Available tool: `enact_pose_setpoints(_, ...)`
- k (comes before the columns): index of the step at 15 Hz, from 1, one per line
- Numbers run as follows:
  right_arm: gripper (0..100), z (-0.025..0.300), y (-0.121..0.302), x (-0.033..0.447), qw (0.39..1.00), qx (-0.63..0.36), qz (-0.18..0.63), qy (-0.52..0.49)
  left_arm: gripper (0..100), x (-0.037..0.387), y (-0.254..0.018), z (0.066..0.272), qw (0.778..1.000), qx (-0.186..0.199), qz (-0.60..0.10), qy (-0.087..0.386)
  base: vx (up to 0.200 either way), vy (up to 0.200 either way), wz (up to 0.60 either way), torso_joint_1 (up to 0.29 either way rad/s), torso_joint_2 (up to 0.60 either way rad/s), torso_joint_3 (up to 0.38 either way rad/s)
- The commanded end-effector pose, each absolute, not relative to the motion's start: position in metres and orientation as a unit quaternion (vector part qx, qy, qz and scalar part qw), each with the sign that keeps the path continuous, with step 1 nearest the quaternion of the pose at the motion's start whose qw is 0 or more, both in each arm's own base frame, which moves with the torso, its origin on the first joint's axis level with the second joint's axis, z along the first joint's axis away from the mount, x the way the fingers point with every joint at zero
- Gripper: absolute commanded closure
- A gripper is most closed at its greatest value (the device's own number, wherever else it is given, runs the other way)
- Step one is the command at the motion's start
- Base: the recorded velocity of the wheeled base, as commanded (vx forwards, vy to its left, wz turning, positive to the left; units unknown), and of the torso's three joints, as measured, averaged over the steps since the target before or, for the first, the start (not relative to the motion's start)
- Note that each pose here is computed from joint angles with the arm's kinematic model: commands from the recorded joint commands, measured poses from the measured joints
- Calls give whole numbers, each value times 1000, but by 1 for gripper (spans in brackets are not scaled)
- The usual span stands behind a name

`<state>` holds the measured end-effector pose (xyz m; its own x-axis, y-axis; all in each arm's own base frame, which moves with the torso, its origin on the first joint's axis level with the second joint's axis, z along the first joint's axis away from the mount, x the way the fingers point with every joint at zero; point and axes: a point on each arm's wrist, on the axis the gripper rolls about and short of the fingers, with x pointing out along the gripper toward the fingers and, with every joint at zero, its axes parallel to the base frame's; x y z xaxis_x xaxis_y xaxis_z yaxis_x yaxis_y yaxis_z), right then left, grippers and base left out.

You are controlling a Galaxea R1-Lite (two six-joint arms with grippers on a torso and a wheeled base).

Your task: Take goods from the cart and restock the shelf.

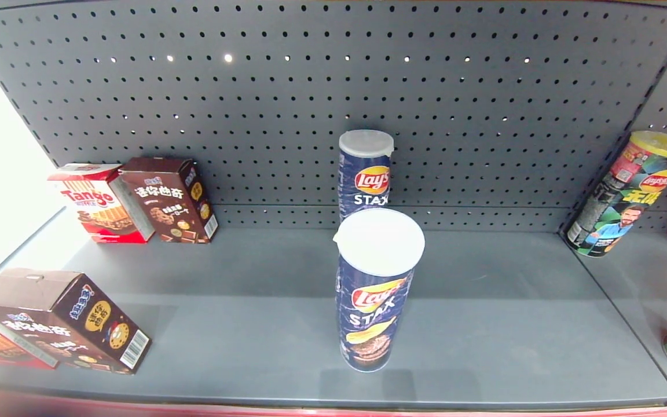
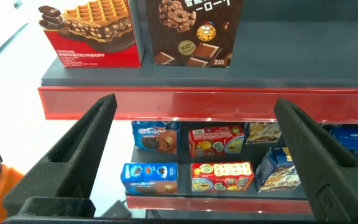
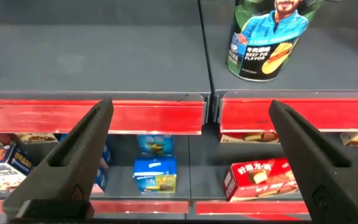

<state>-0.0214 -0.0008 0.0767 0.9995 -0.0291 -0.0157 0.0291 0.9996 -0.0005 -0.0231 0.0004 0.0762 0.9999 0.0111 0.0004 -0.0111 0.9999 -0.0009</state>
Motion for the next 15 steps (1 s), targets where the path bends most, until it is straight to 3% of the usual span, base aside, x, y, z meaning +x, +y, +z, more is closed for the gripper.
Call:
enact_pose_setpoints(1, 0, 76, -1, -23, 1000, 0, -15, 0, 0, -23, 0, 76, 1000, -1, 7, 1, 0, 0, 0, 0, 0, 0)
enact_pose_setpoints(14, 0, 77, -1, -23, 1000, 11, -11, -2, 0, -23, 0, 76, 1000, 4, -5, 1, 0, 0, 0, 0, 0, 0)
enact_pose_setpoints(15, 0, 77, -1, -23, 1000, 11, -11, -2, 0, -23, 0, 76, 1000, 3, -4, 1, -200, 0, 0, -2, -2, -2)
